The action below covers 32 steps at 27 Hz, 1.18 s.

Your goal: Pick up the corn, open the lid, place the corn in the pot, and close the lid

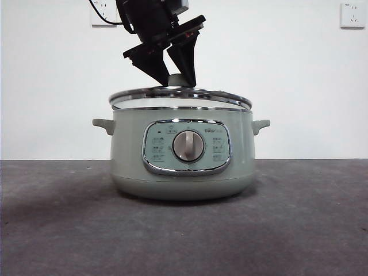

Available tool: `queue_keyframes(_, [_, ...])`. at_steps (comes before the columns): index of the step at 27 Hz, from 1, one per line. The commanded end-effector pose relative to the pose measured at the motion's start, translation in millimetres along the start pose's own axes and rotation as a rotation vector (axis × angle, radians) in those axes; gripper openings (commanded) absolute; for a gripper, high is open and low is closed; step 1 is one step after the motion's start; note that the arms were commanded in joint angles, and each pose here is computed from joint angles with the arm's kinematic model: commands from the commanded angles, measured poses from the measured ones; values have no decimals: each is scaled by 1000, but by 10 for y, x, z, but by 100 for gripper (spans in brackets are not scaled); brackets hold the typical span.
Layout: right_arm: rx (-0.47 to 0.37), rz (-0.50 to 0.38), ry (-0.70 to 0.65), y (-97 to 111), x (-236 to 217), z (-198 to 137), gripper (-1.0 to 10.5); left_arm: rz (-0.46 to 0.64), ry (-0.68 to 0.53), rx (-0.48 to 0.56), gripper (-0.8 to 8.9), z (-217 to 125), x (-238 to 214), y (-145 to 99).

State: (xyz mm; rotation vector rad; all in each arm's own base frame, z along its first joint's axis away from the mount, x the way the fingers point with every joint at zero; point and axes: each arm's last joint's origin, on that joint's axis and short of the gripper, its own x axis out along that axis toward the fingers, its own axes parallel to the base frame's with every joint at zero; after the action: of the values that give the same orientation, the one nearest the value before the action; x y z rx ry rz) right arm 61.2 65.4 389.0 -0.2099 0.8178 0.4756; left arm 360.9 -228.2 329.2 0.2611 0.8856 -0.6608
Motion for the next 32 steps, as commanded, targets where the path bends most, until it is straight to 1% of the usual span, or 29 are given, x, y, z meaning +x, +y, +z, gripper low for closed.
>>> queue_keyframes(1, [7,-1,6,1,12,-11,-12,-8,-3,-3,-9,13,70,-4])
queue_keyframes(6, [7,-1,6,1,12,-10,-12,-4,7,-4,-9,4,129,9])
queue_keyframes(9, [7,-1,7,1,12,-11,-12,17,15,-3,-9,-2,185,21])
queue_keyframes(16, [6,-3,6,0,12,-12,-12,15,89,16,-9,-78,435,44])
queue_keyframes(19, [6,-5,6,0,12,-11,-12,65,107,43,-9,-91,442,58])
queue_keyframes(21, [6,-5,5,0,12,-10,-12,69,122,67,-9,-105,440,61])
queue_keyframes(26, [6,-5,4,0,12,-10,-12,108,137,83,-9,-115,439,62])
queue_keyframes(28, [6,-5,3,0,12,-9,-12,87,138,89,-8,-116,440,48])
queue_keyframes(31, [6,-5,2,1,12,-8,-12,32,130,75,13,-114,441,33])
queue_keyframes(32, [5,-5,2,1,12,-8,-12,22,124,74,89,-110,442,30])
